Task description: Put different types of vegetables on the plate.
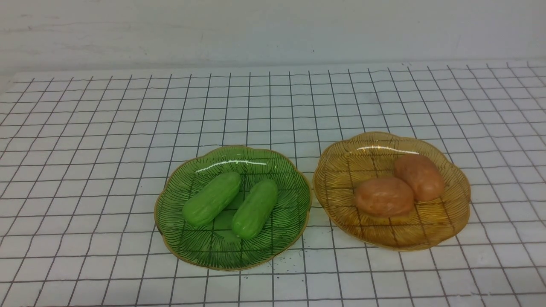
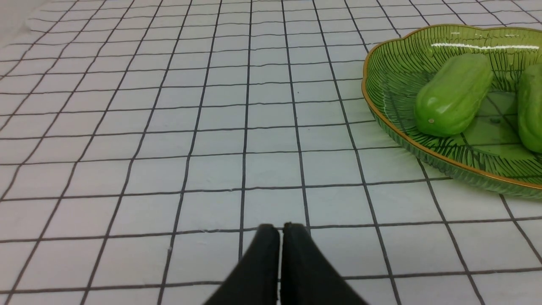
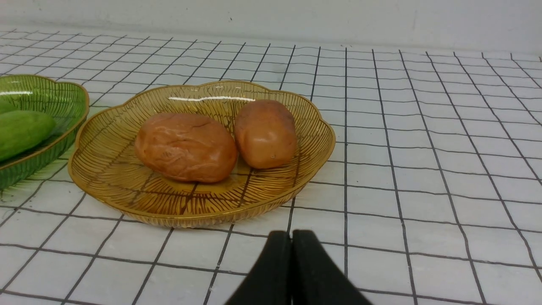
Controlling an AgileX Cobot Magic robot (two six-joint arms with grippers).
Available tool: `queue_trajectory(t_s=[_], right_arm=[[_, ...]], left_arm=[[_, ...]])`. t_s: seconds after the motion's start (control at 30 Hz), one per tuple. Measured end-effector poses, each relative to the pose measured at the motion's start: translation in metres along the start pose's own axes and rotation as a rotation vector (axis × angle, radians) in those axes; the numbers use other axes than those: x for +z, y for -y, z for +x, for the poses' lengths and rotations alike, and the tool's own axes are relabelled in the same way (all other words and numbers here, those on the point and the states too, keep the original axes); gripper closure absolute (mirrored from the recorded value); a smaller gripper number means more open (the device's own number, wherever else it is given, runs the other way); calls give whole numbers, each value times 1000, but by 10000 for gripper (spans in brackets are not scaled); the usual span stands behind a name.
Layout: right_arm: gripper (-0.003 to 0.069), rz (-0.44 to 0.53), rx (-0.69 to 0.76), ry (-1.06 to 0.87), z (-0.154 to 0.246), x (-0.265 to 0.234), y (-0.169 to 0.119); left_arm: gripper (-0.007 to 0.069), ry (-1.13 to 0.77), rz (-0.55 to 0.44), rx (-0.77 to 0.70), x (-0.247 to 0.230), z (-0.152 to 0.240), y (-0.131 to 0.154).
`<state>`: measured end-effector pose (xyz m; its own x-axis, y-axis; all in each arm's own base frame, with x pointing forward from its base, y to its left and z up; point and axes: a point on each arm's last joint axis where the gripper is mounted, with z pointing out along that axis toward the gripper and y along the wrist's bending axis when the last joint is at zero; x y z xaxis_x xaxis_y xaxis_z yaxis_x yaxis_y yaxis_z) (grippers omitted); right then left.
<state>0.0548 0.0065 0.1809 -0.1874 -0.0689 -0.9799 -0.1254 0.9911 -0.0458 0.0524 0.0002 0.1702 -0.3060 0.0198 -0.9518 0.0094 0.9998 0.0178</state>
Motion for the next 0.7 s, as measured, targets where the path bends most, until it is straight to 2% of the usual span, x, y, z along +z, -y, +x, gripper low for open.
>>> queue_trajectory(t_s=[0.7], right_arm=[[673,0,12,0,0,0,0]], left_arm=[[633,0,0,0,0,0,0]])
